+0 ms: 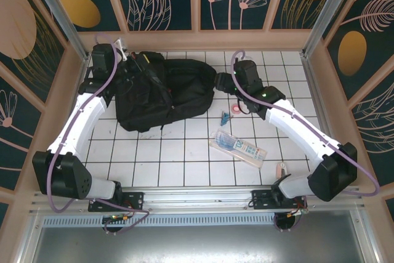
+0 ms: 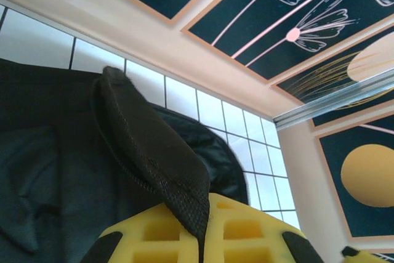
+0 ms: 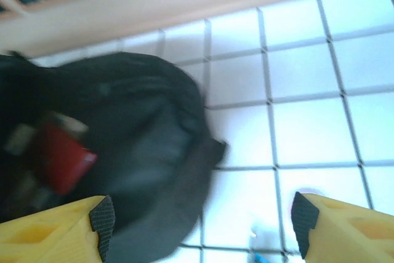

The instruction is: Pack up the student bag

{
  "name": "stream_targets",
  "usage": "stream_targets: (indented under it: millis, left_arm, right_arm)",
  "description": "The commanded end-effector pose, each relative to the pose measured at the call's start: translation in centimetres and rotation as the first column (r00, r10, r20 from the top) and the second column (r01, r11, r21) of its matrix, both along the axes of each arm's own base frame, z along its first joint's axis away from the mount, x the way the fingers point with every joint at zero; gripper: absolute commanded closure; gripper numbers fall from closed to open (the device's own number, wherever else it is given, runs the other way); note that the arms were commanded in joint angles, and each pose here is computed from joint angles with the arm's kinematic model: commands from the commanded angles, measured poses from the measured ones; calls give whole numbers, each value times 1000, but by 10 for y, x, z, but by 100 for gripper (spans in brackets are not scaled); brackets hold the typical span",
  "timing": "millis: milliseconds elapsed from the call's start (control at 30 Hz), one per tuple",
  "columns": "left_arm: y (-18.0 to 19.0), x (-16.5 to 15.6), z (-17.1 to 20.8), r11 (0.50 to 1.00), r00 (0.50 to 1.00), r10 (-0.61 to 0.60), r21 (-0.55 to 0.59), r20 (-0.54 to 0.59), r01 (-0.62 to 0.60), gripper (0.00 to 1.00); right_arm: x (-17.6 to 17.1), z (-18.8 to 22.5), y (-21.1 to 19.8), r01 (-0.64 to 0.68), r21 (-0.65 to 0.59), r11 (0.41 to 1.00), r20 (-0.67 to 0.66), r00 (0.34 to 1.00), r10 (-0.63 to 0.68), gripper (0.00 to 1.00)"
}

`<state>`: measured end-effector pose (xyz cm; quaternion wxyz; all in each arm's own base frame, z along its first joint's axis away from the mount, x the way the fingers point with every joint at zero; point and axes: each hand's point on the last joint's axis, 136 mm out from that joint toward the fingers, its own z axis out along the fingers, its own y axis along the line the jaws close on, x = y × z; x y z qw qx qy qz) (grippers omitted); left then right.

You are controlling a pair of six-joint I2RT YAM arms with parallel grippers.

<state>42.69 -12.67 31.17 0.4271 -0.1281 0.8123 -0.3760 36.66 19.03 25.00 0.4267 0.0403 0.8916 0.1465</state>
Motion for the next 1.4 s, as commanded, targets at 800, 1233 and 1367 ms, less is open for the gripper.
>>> stream_targets:
  millis: [800,1233,1367]
  left_arm:
    - [-33,-39,10,987,977,-119,-81,178,136,100]
    - [-34,-42,13,986,973,-130,-78,189,147,100]
    - [-35,-42,13,986,973,-132,-74,190,148,100]
  right_arm:
    - [37,-206,-43,163,-217,962,-662,700,-268,8]
    - [25,-240,-45,156,-222,963,-691,672,-268,14]
    - [21,-251,-46,152,-227,962,-701,660,-270,17]
